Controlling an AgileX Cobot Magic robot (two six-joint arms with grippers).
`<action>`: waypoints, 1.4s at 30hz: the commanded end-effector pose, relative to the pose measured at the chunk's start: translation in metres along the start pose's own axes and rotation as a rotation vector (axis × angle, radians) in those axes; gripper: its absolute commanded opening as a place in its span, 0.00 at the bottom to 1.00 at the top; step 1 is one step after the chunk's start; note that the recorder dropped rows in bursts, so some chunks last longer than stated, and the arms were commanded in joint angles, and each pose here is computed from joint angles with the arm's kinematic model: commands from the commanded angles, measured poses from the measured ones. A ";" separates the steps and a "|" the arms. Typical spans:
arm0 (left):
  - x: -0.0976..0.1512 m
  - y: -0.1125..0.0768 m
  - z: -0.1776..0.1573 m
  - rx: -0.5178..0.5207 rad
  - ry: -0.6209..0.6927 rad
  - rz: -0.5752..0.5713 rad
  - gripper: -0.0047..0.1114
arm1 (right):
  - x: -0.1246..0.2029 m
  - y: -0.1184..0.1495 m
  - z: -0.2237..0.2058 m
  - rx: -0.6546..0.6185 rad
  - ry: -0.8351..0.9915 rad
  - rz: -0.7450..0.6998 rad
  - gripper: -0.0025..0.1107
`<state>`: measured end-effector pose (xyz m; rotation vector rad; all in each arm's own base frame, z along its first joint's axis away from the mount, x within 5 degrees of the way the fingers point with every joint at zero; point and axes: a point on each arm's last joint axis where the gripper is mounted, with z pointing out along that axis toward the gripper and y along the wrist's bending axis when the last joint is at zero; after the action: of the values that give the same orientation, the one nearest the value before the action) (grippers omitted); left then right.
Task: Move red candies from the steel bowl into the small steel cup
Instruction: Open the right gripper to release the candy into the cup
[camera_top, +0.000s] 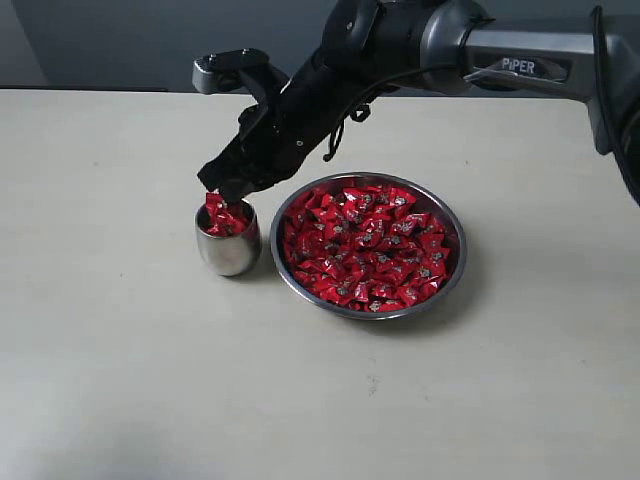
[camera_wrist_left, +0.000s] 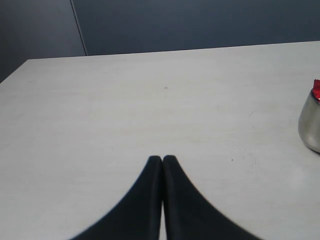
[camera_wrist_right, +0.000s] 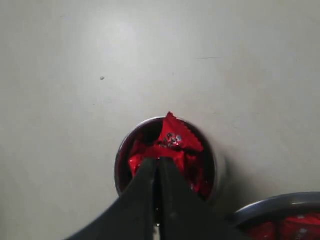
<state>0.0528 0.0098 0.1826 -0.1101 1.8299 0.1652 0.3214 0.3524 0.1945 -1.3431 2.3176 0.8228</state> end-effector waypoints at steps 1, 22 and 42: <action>0.000 0.000 0.000 -0.003 -0.012 -0.001 0.04 | -0.001 0.000 -0.002 0.001 -0.001 -0.004 0.03; 0.000 0.000 0.000 -0.003 -0.012 -0.001 0.04 | -0.002 0.005 -0.001 -0.036 -0.002 0.018 0.31; 0.000 0.000 0.000 -0.003 -0.012 -0.001 0.04 | -0.006 0.018 0.006 -0.028 -0.020 -0.012 0.31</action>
<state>0.0528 0.0098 0.1826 -0.1101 1.8299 0.1652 0.3067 0.3663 0.1949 -1.3601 2.3115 0.8764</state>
